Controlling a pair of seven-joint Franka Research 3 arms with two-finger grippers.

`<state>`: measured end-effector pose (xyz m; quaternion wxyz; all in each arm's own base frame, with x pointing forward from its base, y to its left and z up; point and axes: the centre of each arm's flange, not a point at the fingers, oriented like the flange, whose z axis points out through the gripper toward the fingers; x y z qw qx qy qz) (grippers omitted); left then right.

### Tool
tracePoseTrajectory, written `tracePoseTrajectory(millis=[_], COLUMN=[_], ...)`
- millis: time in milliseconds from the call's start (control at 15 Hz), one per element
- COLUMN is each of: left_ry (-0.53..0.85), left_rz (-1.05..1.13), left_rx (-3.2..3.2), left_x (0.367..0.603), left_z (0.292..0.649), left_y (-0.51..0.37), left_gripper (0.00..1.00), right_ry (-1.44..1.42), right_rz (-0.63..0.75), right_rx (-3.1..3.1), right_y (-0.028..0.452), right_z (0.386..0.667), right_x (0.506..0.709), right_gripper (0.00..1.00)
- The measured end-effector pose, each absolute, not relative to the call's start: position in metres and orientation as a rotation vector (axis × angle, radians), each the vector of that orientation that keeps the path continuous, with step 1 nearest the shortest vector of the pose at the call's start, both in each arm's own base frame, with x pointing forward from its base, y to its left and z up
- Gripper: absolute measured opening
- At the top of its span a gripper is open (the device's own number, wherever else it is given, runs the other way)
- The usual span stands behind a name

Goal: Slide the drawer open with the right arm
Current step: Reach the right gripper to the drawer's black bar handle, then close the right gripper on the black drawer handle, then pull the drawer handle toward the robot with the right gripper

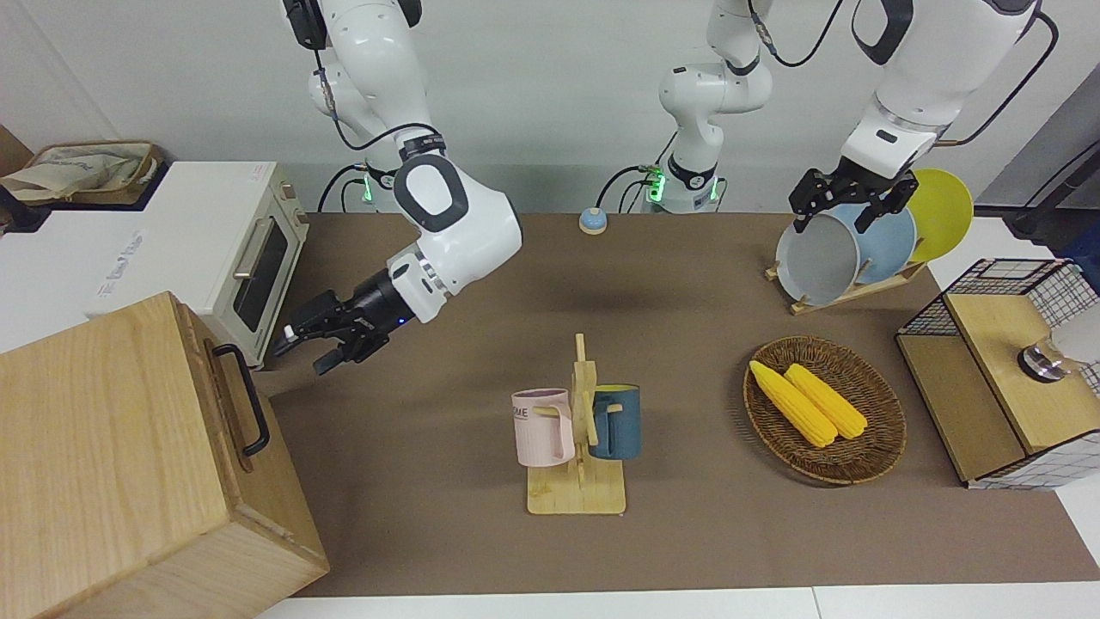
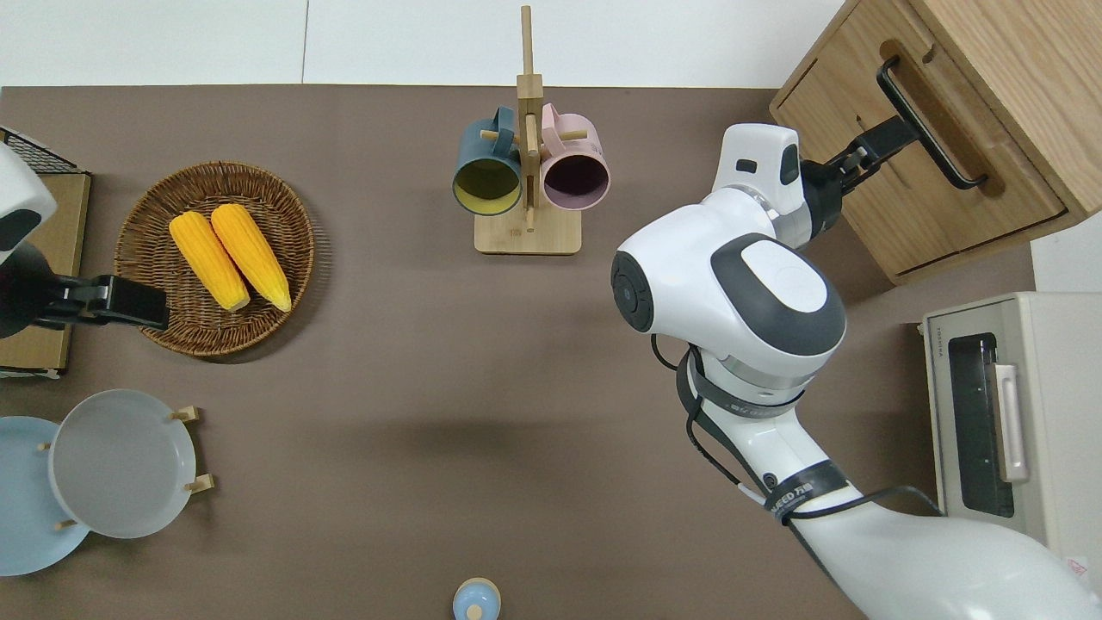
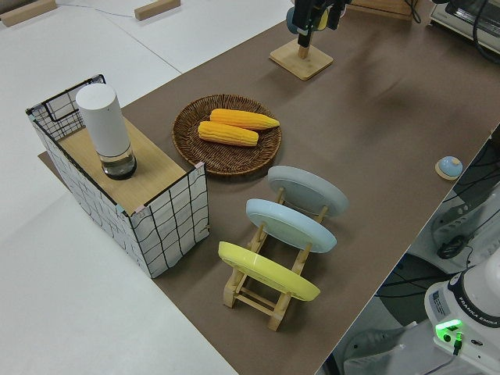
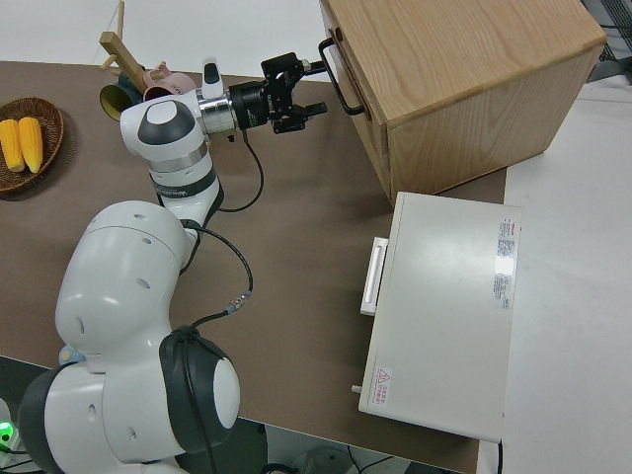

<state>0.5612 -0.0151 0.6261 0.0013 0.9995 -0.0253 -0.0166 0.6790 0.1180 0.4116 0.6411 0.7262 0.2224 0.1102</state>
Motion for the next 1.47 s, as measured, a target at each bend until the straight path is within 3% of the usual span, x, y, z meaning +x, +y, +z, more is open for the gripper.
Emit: tracePoseTrajectory(millis=[400, 600, 933, 1467], left_ry=[-0.079, -0.079, -0.079, -0.079], left_rz=[-0.052, -0.052, -0.052, -0.052], left_rx=[3.138, 3.138, 3.138, 3.138], left_x=[0.561, 0.561, 0.561, 0.561], left_z=[0.626, 0.626, 0.626, 0.626], left_y=[-0.015, -0.015, -0.015, -0.015], left_gripper=[1.00, 1.00, 1.00, 1.00], right_ry=[0.436, 0.437, 0.431, 0.421], right_rz=[0.320, 0.321, 0.318, 0.304], right_rx=[1.633, 1.632, 1.608, 1.592], right_y=[0.110, 0.111, 0.110, 0.122], right_z=[0.401, 0.401, 0.403, 0.401], right_x=[0.684, 0.684, 0.684, 0.679], right_gripper=[0.93, 0.61, 0.18, 0.18])
